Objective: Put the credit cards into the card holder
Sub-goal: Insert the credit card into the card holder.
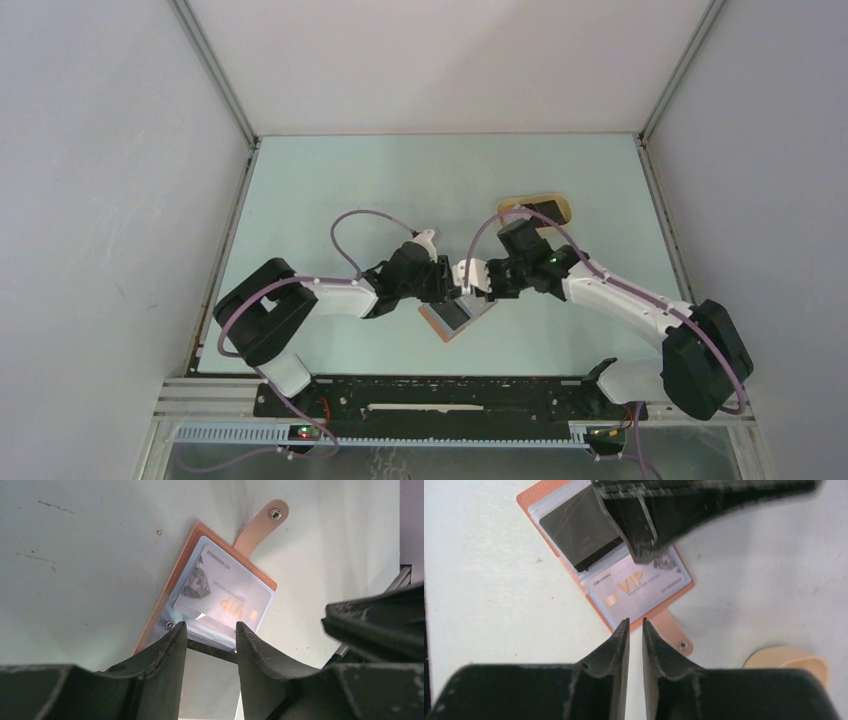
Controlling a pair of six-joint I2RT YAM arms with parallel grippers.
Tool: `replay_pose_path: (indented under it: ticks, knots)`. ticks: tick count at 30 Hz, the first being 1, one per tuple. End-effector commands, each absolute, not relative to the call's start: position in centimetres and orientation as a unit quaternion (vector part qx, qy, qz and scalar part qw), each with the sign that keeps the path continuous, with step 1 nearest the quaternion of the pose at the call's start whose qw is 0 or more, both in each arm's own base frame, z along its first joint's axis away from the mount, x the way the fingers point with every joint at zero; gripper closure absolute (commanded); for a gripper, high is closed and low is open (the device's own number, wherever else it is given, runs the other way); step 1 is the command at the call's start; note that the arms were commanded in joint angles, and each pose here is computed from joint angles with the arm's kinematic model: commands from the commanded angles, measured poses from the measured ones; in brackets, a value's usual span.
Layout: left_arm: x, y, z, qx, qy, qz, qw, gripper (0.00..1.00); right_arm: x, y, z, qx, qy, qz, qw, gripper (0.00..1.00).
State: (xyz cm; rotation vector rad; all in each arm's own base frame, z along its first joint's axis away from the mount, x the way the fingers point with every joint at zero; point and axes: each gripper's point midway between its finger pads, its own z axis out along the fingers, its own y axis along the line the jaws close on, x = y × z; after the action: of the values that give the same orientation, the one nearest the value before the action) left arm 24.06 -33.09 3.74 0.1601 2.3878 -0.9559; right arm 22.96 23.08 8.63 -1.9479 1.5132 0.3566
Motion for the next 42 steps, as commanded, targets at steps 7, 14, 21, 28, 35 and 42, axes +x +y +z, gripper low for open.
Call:
replay_pose_path:
  ticks: [7, 14, 21, 28, 35, 42]
  knots:
    - [24.2, -32.4, 9.5, 0.087, 0.823, -0.411, 0.383, 0.55, 21.3, 23.3, 14.9, -0.532, 0.687, 0.392, 0.303, 0.40]
    - [23.9, -29.4, 14.2, 0.080, 0.764, -0.418, 0.484, 0.54, 23.9, 23.2, 12.4, -0.379, 0.785, 0.442, 0.210, 0.40]
    - [22.6, -28.8, 14.8, 0.059, 0.738, -0.458, 0.492, 0.48, 25.6, 23.2, 10.0, -0.327, 0.824, 0.432, 0.163, 0.41]
    - [21.1, -31.6, 12.4, 0.031, 0.734, -0.541, 0.409, 0.62, 26.7, 22.6, 7.5, -0.292, 0.851, 0.419, 0.122, 0.43]
    - [21.9, -33.2, 8.6, 0.007, 0.775, -0.517, 0.362, 0.76, 26.5, 22.3, 5.7, -0.275, 0.861, 0.420, 0.085, 0.46]
    - [22.3, -33.2, 5.3, 0.003, 0.833, -0.437, 0.339, 0.78, 26.4, 22.1, 4.0, -0.267, 0.870, 0.411, 0.054, 0.49]
